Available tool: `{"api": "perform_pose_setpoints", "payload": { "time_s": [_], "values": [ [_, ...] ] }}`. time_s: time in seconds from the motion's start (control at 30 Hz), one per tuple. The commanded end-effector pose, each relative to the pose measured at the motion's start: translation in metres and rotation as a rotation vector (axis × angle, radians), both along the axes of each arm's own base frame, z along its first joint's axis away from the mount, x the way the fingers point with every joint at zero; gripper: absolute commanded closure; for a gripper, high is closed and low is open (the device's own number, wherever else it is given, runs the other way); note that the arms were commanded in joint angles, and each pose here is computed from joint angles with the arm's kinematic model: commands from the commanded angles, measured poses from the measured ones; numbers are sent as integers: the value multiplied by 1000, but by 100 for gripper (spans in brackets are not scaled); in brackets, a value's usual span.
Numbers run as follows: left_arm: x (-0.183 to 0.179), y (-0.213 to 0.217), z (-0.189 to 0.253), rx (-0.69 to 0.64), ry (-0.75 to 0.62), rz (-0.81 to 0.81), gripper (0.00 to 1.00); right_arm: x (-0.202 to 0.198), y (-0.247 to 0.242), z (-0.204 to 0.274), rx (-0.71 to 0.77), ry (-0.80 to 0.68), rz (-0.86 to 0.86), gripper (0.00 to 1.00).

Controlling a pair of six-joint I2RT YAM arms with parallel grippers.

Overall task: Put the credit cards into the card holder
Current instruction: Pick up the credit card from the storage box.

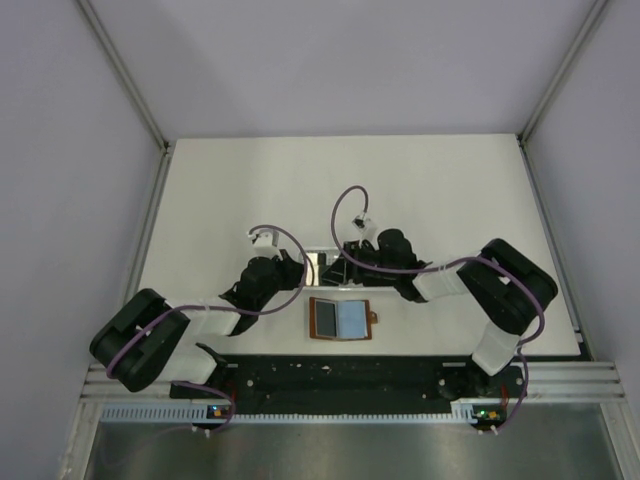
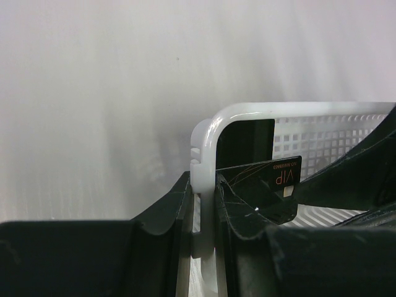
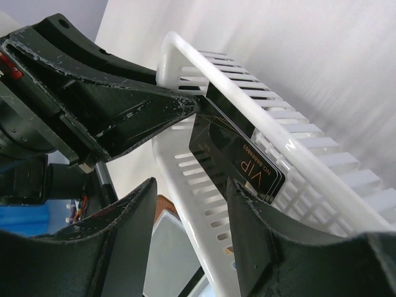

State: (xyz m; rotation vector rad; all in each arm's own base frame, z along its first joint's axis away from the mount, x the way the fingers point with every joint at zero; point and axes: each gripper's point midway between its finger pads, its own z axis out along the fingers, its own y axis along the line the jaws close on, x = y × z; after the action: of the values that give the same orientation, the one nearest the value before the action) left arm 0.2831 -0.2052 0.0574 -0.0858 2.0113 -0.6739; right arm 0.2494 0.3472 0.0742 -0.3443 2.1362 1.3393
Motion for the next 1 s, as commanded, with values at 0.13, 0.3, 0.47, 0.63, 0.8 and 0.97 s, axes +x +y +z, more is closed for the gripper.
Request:
{"api": "perform_pose_setpoints", "payload": {
  "time_s": [0.13, 0.3, 0.47, 0.63, 0.8, 0.97],
  "values": [
    [6, -13, 29, -92, -78, -22, 100, 16, -5, 12, -19, -127, -33, 50],
    [5, -14, 28, -92, -75, -31, 100, 28, -13, 14, -93, -203, -66, 49],
    [4, -18, 28, -100, -70, -47, 100, 37, -19, 15, -139, -259, -92, 47],
    [4, -21, 30, -111, -71, -61, 100, 39, -17, 8, -158, -264, -90, 47],
    [3, -23, 31, -117, -73, -71, 100, 36, -15, -1, -194, -286, -73, 47],
    [2, -26, 31, -126, -67, -85, 100, 37, -13, -2, -242, -328, -71, 46]
  ]
}}
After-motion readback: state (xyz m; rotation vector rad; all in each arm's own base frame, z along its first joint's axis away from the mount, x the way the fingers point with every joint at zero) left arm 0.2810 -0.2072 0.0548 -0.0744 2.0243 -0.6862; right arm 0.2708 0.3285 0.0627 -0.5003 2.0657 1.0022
